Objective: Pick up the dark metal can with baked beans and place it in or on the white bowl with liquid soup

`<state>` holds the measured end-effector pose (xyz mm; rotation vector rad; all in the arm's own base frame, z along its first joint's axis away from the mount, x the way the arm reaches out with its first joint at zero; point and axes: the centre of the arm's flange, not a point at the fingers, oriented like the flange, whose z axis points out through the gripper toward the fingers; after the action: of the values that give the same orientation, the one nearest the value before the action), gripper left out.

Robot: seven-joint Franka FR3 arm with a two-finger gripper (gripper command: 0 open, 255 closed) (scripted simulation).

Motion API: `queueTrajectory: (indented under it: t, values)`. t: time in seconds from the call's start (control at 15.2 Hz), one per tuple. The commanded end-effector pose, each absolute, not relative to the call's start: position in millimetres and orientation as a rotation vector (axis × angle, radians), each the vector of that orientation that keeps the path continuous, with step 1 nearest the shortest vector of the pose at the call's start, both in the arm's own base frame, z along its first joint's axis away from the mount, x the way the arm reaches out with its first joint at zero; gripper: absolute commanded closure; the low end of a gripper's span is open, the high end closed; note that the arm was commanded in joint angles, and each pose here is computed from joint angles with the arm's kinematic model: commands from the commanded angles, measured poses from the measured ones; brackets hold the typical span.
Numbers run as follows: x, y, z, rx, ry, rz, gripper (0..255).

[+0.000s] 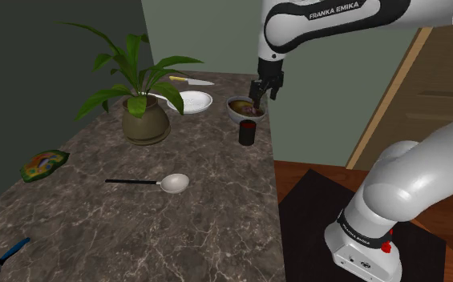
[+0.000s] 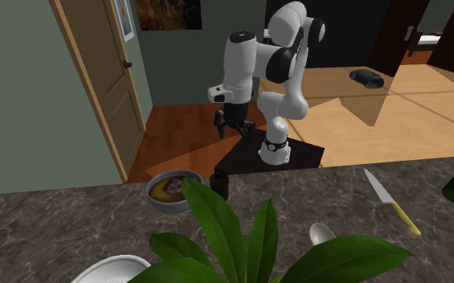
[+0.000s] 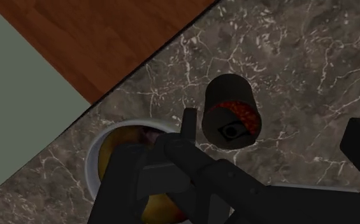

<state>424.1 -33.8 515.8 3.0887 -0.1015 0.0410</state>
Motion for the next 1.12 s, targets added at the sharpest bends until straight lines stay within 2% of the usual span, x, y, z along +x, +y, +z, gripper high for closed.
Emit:
queueTrajectory:
  t: [0.0,0.59,1.06]
  values:
    - [445.0,-39.6,496.0,3.098,-0.124,0.027,0]
    - [530.8,-58.6,408.7,3.135,-0.222,-0.041,0]
    - [529.8,-58.5,371.8,3.135,-0.222,-0.041,0]
